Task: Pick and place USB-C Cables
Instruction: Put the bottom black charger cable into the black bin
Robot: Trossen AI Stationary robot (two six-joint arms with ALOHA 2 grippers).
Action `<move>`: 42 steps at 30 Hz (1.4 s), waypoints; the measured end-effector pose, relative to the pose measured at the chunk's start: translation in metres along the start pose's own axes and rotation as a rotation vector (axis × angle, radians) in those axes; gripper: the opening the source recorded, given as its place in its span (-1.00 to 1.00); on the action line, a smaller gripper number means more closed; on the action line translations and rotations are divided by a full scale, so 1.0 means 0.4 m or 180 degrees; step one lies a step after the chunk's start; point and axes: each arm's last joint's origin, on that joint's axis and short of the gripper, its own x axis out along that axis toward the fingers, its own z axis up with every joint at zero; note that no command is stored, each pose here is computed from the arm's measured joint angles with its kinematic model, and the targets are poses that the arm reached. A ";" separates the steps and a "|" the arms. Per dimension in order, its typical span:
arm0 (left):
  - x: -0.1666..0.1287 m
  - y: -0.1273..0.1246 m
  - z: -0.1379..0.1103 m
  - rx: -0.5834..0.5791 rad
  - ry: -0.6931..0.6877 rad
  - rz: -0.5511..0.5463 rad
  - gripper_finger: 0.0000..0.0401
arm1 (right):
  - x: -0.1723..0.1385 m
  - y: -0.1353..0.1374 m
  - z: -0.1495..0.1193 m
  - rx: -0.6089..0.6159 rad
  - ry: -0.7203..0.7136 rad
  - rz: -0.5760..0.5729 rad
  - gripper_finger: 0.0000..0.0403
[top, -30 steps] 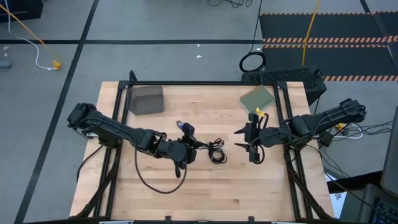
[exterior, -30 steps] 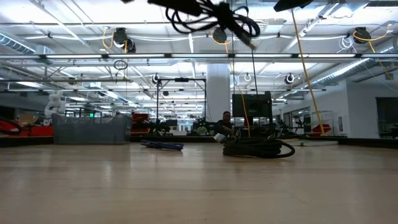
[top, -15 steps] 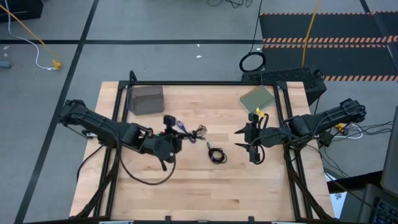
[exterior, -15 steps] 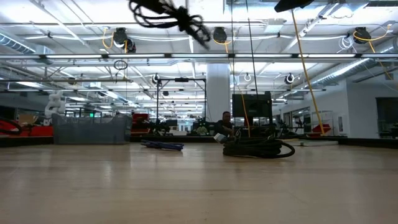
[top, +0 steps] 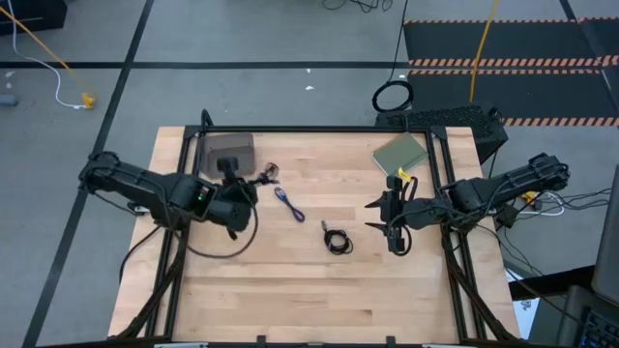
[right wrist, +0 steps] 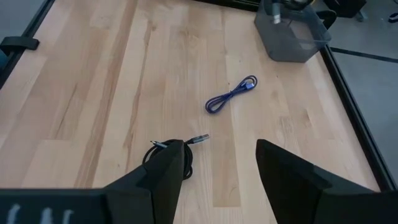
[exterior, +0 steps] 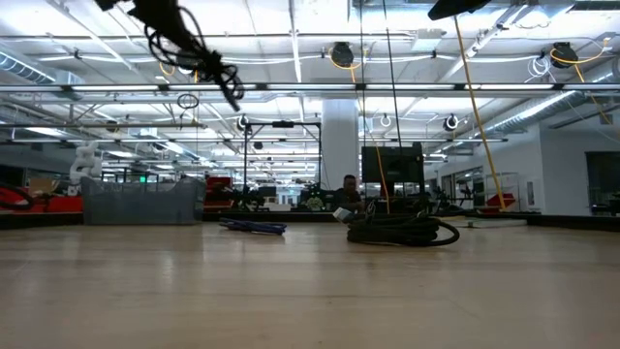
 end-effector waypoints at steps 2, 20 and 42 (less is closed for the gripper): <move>0.007 0.021 -0.020 -0.0072 0.0211 0.0060 -0.93 | 0.000 0.000 0.000 0.0000 0.0000 0.0000 -0.04; 0.187 0.140 -0.138 -0.0217 0.1192 0.0244 -0.89 | 0.000 0.000 0.000 0.0011 -0.0002 0.0012 -0.04; 0.342 0.206 -0.251 -0.0560 0.1288 -0.0384 -0.90 | 0.000 0.000 0.000 -0.0027 0.0007 0.0013 -0.04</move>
